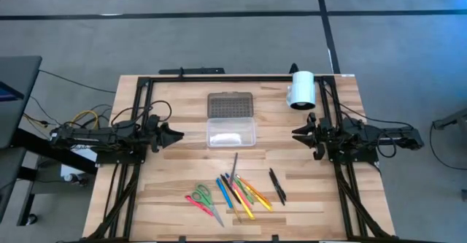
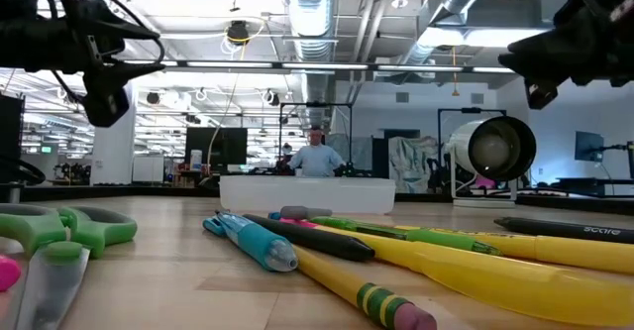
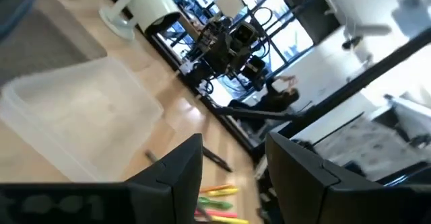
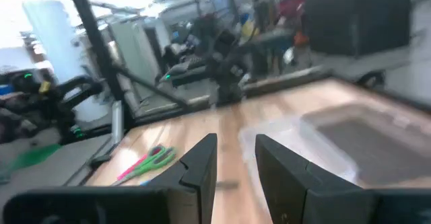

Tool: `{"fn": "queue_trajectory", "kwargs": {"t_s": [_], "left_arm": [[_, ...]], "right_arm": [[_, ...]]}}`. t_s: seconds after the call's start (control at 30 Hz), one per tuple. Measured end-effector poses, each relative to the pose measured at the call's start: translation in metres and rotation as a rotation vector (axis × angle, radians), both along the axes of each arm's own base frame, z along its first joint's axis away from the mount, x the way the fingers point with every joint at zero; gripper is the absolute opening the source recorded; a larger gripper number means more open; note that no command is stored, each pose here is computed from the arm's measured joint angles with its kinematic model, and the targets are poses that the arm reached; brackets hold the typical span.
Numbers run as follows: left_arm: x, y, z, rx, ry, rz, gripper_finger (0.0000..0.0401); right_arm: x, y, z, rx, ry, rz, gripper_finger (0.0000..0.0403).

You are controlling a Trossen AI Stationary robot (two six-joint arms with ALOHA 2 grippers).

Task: Pick & place school supplies into a supply box
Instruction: Put the black pen into the supply box

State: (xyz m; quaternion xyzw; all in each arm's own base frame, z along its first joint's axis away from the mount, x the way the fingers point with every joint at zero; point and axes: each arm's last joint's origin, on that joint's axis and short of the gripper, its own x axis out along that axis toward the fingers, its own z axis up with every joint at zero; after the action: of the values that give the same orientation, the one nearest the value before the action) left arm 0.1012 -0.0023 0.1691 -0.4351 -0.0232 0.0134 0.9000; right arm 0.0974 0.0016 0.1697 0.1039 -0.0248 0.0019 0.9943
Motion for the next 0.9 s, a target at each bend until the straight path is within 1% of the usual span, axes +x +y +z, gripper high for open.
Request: {"fn": "queue_trajectory", "kwargs": {"t_s": [0.07, 0.17, 0.33, 0.37, 0.47, 0.5, 0.57, 0.63, 0.77, 0.9], "left_arm": [[0.0, 0.0, 0.0, -0.026, 0.003, -0.006, 0.0153], [0.0, 0.0, -0.004, -0.026, 0.036, -0.011, 0.0153], [0.0, 0.0, -0.004, 0.029, 0.043, -0.007, 0.0153], [0.0, 0.0, -0.004, 0.031, 0.043, -0.01, 0.0153], [0.0, -0.001, -0.004, 0.038, 0.046, -0.026, 0.0153], [0.0, -0.001, -0.004, 0.044, 0.046, -0.026, 0.0153], [0.0, 0.0, -0.004, 0.082, 0.047, -0.013, 0.0153], [0.0, 0.0, -0.004, 0.11, 0.045, 0.009, 0.0153], [0.0, 0.001, -0.004, 0.09, 0.043, 0.023, 0.0153], [0.0, 0.001, -0.004, 0.08, 0.042, 0.029, 0.0153]], "right_arm": [[-0.001, 0.0, 0.006, 0.032, -0.062, -0.003, 0.0098], [-0.002, 0.0, 0.014, 0.065, -0.151, 0.004, 0.0098], [-0.005, 0.0, 0.025, 0.066, -0.266, 0.007, 0.0098], [-0.006, 0.0, 0.028, 0.09, -0.298, 0.013, 0.0098], [-0.009, -0.001, 0.037, 0.259, -0.396, 0.044, 0.0098], [-0.01, -0.001, 0.039, 0.293, -0.418, 0.037, 0.0098], [-0.012, -0.002, 0.042, 0.31, -0.462, 0.009, 0.0098], [-0.013, -0.004, 0.044, 0.321, -0.491, -0.029, 0.0098], [-0.014, -0.006, 0.046, 0.346, -0.516, -0.093, 0.0098], [-0.015, -0.006, 0.047, 0.423, -0.52, -0.073, 0.0098]]}}
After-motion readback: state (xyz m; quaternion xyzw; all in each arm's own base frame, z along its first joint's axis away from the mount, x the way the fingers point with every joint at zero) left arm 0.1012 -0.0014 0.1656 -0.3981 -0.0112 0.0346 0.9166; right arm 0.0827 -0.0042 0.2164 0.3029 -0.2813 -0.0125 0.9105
